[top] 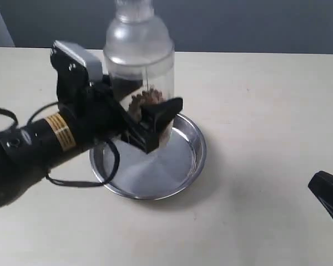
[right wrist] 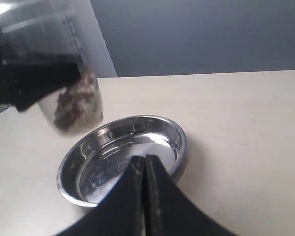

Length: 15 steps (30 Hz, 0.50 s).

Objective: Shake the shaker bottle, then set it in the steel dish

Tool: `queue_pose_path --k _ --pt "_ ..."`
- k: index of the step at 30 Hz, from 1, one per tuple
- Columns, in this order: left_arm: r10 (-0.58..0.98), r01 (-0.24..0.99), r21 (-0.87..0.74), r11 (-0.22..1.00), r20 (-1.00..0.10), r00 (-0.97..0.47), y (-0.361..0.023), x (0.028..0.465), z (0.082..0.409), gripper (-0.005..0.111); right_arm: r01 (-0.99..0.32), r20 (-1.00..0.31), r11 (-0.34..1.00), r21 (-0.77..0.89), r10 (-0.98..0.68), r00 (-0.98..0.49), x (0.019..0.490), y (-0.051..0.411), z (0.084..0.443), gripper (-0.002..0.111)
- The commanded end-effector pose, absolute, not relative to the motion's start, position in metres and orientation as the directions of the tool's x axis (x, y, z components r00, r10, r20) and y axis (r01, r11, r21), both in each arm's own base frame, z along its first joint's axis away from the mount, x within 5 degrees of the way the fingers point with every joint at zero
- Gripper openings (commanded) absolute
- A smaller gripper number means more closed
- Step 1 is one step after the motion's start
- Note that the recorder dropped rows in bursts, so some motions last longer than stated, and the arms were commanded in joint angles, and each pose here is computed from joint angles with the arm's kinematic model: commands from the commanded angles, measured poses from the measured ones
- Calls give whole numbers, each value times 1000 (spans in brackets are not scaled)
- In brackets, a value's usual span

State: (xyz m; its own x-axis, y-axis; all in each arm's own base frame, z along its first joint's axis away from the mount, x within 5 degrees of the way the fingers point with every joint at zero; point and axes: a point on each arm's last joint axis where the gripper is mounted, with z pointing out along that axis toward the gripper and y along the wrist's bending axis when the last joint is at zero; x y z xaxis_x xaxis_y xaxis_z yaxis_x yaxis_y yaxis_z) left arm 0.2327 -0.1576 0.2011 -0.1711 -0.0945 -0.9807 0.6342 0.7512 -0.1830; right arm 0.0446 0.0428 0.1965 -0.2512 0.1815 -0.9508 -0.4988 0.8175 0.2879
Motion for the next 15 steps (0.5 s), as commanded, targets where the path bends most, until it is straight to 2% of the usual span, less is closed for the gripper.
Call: queue_pose_path --k 1,2,3,4,5,6,7,8,9,10,12,13,15 --pt "-261 630 -217 746 -965 -24 -153 233 239 0 -494 -953 822 283 181 -244 45 42 196 -1" --pt "-55 628 -139 766 -987 -151 -158 234 219 0 -494 -953 822 283 181 -244 45 42 196 -1" --pt "66 659 -112 744 -969 -239 -164 229 189 0 -491 -954 825 279 180 -240 45 42 196 -1" --pt "48 672 -135 728 -968 -246 -165 223 173 0 -493 -954 824 279 179 -241 45 42 196 -1" --pt "-90 683 -176 709 -983 -160 -164 221 178 0 -498 -953 821 280 176 -246 45 43 196 -1" --pt "-226 673 -225 705 -970 -87 -162 223 197 0 -499 -953 820 280 175 -247 44 43 196 -1" --pt "-262 662 -220 717 -964 -36 -160 229 219 0 -498 -953 821 280 176 -246 45 43 196 -1" --pt "-141 625 -175 761 -985 -104 -160 234 224 0 -498 -953 821 280 176 -246 45 43 196 -1" --pt "11 583 -126 803 -974 -224 -161 240 215 0 -499 -953 820 280 175 -247 44 43 196 -1" --pt "68 582 -107 806 -960 -272 -161 240 202 0 -499 -953 820 280 175 -247 44 43 196 -1" --pt "46 611 -117 783 -969 -245 -164 239 191 0 -498 -953 821 280 176 -246 45 43 196 -1" --pt "-3 626 -123 770 -982 -190 -165 239 198 0 -498 -953 821 280 176 -246 45 43 196 -1" --pt "-153 643 -164 748 -986 -73 -165 238 233 0 -499 -953 820 280 175 -247 44 43 196 -1"
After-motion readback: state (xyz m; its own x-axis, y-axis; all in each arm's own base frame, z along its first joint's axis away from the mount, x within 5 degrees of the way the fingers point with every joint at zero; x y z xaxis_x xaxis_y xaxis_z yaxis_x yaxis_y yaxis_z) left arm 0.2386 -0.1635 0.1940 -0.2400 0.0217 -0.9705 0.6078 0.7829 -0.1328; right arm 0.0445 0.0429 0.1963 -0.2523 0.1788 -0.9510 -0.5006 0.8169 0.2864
